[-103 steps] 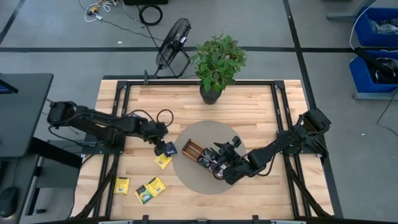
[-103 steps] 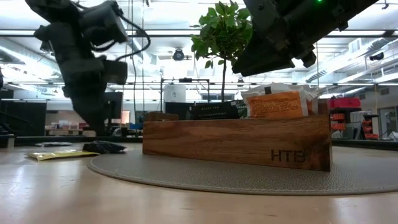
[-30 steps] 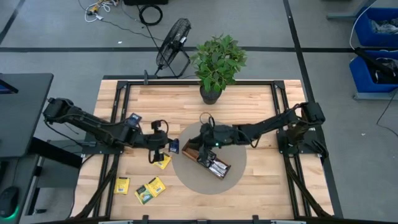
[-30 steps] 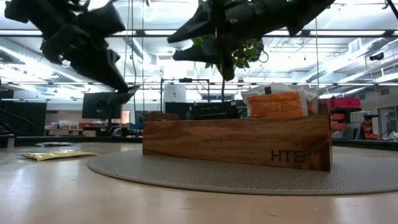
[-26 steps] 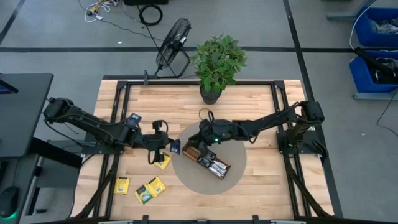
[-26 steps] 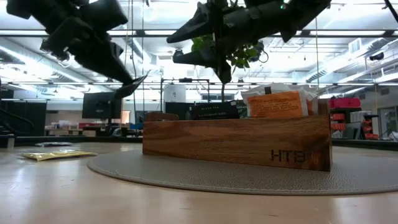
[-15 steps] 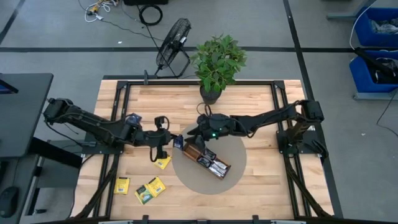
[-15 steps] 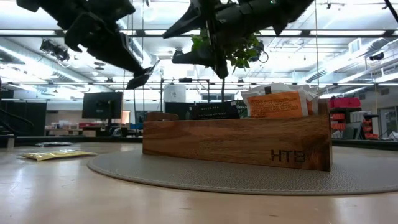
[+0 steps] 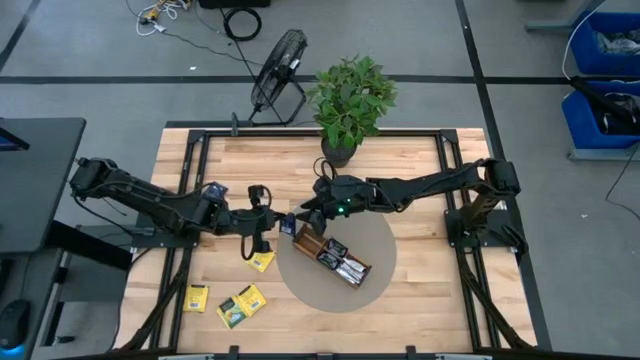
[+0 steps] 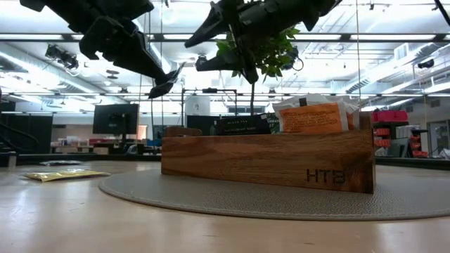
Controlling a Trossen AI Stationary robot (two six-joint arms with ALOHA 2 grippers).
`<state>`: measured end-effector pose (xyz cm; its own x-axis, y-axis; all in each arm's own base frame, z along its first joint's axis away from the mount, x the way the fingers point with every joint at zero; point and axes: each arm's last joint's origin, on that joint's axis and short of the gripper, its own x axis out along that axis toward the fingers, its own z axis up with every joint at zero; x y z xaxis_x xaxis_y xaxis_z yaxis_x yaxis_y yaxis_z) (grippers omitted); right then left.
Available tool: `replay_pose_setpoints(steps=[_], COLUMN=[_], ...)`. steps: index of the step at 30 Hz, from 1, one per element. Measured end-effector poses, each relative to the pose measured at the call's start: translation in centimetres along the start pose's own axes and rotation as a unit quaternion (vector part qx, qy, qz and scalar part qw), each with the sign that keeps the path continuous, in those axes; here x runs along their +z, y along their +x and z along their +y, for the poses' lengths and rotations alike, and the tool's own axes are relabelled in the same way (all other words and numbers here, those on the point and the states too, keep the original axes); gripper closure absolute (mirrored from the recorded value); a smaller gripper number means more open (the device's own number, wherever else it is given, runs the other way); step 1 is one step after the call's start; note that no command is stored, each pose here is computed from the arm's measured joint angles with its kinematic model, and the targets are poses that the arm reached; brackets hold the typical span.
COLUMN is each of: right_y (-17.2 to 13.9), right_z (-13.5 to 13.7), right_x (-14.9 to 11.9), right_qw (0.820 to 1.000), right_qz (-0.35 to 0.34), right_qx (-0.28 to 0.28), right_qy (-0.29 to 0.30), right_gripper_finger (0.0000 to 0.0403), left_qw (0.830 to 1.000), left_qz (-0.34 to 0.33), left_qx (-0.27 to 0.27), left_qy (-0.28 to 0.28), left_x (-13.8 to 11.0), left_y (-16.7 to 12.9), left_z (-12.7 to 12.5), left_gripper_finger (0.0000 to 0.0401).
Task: Pick & Place Tea
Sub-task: Put the purple tea bag into the middle section of the wooden organizer
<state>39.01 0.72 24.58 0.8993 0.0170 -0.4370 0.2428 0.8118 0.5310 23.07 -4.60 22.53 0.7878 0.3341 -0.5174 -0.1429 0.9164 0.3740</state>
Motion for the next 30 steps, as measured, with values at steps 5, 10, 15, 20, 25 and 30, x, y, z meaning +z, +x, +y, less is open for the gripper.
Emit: replay_pose_setpoints(steps=[5, 10, 15, 20, 25, 30], right_y=[0.4, 0.5, 0.5, 0.5, 0.5, 0.5], right_z=[-0.3, -0.3, -0.3, -0.3, -0.3, -0.1], right_x=[-0.1, -0.1, -0.1, -0.1, -0.3, -0.7], right_qw=[1.0, 1.0, 1.0, 1.0, 1.0, 0.999], right_qz=[-0.001, 0.0, 0.001, 0.005, 0.01, 0.012], right_qx=[-0.002, 0.005, 0.006, 0.006, 0.002, -0.011], right_qy=[0.004, 0.004, 0.001, -0.006, -0.029, -0.049], right_gripper_finger=[0.0174, 0.0176, 0.0201, 0.0275, 0.0384, 0.0396], left_qw=[1.0, 0.999, 0.999, 0.998, 0.998, 0.998], left_qz=[-0.024, -0.037, -0.047, -0.054, -0.054, -0.049], left_qx=[0.002, 0.007, 0.008, 0.009, 0.01, 0.008], left_qy=[0.011, 0.013, 0.019, 0.015, 0.01, -0.023], left_x=[0.5, 0.8, 1.0, 1.2, 1.2, 1.1], left_y=[0.0, 0.0, 0.0, 0.0, 0.0, 0.0], left_z=[0.0, 0.2, 0.2, 0.2, 0.3, 0.3], left_gripper_finger=[0.04, 0.0401, 0.0401, 0.04, 0.0399, 0.0383])
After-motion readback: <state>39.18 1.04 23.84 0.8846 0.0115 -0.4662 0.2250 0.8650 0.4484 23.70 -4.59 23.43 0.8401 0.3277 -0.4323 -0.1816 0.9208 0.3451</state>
